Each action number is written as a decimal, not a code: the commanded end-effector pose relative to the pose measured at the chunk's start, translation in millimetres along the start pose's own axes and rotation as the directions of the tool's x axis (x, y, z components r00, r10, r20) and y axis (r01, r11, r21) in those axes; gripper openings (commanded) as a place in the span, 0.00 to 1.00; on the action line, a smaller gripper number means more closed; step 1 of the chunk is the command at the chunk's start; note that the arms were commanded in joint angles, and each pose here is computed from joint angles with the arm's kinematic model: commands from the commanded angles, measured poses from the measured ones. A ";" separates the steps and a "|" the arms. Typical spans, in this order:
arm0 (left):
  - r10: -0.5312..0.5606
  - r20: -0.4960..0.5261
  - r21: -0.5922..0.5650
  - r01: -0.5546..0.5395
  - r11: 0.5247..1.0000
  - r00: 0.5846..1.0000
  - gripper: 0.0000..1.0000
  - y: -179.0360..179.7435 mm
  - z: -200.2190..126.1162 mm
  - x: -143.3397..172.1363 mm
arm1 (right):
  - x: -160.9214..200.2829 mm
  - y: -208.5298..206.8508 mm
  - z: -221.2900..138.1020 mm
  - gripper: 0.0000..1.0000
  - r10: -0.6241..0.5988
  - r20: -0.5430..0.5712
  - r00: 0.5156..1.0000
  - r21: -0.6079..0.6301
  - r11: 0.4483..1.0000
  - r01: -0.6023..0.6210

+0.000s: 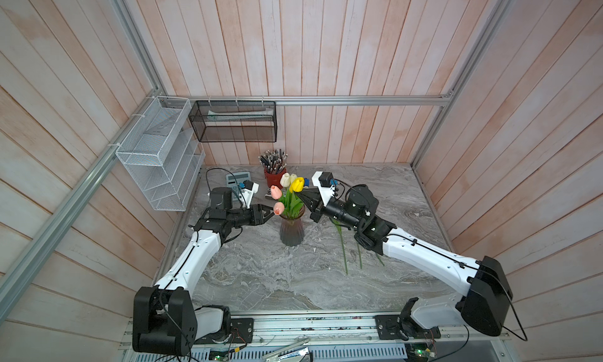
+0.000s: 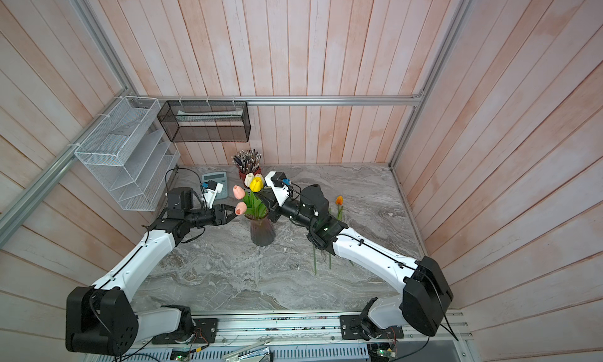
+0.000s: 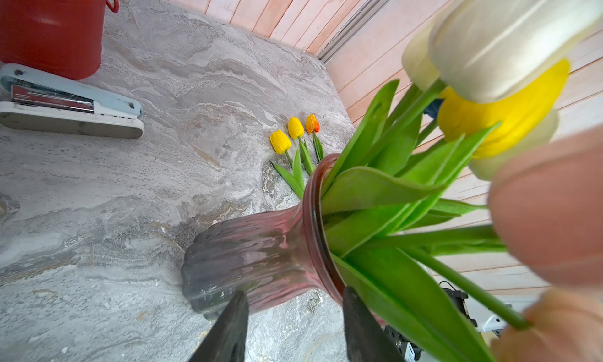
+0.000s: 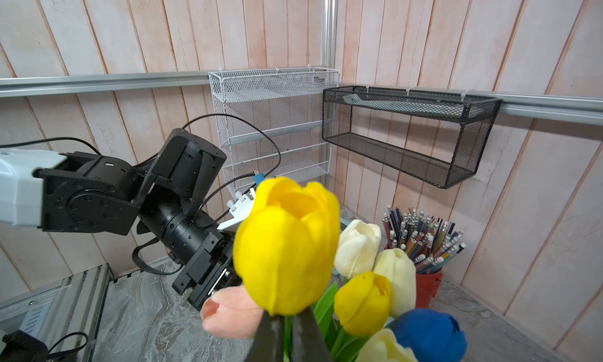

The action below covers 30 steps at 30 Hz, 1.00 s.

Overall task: Pick out yellow flowers from the vase
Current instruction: Pick up the flower from the vase.

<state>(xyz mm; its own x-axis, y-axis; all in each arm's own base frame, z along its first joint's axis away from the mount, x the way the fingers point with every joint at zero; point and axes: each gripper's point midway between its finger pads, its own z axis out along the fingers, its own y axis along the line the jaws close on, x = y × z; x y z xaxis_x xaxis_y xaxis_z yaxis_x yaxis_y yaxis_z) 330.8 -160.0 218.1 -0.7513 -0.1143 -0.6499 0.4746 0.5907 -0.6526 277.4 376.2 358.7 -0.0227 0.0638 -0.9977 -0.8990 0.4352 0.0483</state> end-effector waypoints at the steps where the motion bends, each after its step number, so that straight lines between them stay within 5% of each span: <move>1: 0.040 0.029 -0.011 -0.040 0.999 0.999 0.48 -1.7 -3.7 -10.6 | -5.2 6.0 3.9 0.08 0.035 0.035 0.999 -0.040 0.999 -0.033; 11: 0.043 0.030 -0.007 -0.043 0.999 0.999 0.48 -2.9 -3.2 -12.1 | -16.4 7.3 -3.1 0.07 0.016 0.067 0.998 -0.034 0.999 -0.014; 30: 0.043 0.034 -0.013 -0.043 0.999 0.999 0.48 -0.7 -2.8 -13.8 | -101.4 3.5 -59.8 0.05 -0.098 0.213 0.972 0.037 0.995 0.093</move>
<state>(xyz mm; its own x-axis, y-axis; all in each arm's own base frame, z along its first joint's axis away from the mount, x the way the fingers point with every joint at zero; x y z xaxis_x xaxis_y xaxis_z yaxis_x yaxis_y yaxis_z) 331.2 -159.4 218.1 -0.7511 -0.1158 -0.6499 0.4734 0.5916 -0.6526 255.1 327.7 435.8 0.1223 0.1837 -0.9754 -0.8850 0.4651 -0.0234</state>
